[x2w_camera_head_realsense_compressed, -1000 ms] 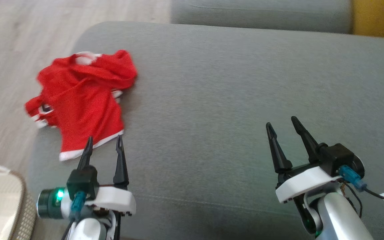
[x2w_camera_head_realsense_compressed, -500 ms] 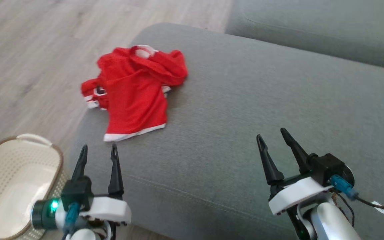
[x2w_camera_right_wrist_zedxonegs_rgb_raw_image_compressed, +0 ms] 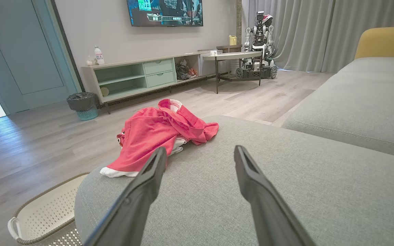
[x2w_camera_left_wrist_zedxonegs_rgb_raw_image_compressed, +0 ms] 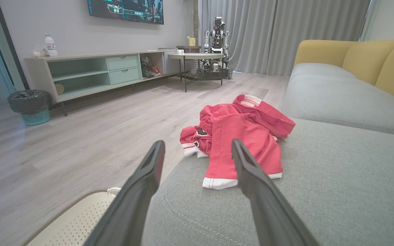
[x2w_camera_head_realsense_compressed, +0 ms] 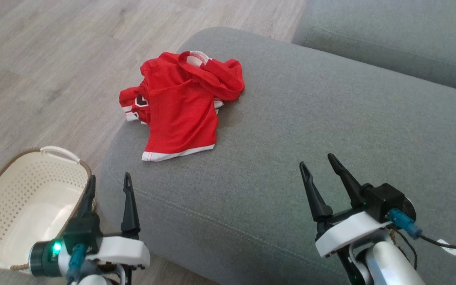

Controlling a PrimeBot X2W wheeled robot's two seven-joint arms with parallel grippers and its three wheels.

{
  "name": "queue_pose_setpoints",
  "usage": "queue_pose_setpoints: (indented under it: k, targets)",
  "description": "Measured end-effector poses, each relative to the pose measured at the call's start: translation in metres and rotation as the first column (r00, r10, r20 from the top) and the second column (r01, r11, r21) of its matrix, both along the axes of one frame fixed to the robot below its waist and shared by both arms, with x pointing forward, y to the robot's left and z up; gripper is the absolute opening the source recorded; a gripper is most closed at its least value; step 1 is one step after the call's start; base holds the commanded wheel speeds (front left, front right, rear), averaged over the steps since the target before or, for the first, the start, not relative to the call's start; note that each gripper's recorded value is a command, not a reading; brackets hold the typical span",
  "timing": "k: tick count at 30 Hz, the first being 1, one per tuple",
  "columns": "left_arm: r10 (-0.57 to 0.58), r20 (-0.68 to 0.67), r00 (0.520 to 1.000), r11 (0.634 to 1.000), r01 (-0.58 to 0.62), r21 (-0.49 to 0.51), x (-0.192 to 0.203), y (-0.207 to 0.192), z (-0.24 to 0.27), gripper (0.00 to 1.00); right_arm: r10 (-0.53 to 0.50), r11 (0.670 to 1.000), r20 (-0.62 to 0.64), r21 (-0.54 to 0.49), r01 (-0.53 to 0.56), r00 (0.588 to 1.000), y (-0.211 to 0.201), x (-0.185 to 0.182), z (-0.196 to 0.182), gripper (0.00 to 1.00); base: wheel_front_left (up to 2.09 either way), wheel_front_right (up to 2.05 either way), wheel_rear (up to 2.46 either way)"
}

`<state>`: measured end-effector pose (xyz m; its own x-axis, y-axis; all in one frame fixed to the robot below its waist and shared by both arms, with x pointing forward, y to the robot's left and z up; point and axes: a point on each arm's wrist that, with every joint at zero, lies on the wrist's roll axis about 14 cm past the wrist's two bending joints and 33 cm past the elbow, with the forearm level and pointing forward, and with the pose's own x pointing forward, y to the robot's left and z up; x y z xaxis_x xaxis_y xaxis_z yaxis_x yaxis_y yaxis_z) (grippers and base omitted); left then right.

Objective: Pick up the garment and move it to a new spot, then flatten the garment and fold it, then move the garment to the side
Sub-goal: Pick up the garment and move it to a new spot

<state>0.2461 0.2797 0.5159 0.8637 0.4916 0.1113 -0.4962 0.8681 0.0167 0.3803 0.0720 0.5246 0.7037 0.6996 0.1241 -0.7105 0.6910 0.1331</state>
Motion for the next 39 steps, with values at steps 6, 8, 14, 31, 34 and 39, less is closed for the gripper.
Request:
queue_pose_setpoints:
  k: [6, 8, 14, 31, 34, 39]
  targets:
    - [-0.002, -0.010, 1.000, 0.999, 0.002, -0.039, 0.005, 0.003, -0.006, 1.00, -0.010, 1.000, -0.019, -0.008, 0.010, 1.000, -0.004, 0.003, -0.009, 1.00, 0.00, 0.00, 0.00]
    - [0.002, 0.003, 1.000, 0.996, -0.001, -0.086, 0.007, 0.006, -0.007, 1.00, -0.018, 1.000, -0.027, -0.009, 0.018, 0.999, -0.006, 0.006, -0.012, 1.00, 0.00, 0.00, 0.00]
    - [-0.039, 0.012, 0.999, 0.992, 0.041, -0.123, 0.029, 0.012, -0.007, 1.00, -0.049, 0.998, -0.036, -0.036, 0.047, 0.998, -0.016, 0.019, -0.026, 1.00, 0.00, 0.00, 0.00]
    - [-0.225, -0.156, 0.962, 0.969, 0.205, -0.135, 0.188, 0.052, -0.025, 1.00, -0.198, 0.978, -0.048, -0.070, 0.194, 0.979, -0.058, 0.084, -0.066, 1.00, 0.00, 0.00, 0.00]
    - [-0.249, -0.248, 0.936, 0.963, 0.213, -0.164, 0.211, 0.057, -0.040, 1.00, -0.216, 0.974, -0.053, -0.086, 0.211, 0.975, -0.066, 0.088, -0.074, 1.00, 0.00, 0.00, 0.00]
    - [-0.261, -0.384, 0.886, 0.960, 0.197, -0.199, 0.232, 0.066, -0.070, 1.00, -0.244, 0.966, -0.053, -0.104, 0.238, 0.968, -0.078, 0.094, -0.082, 1.00, 0.00, 0.00, 0.00]
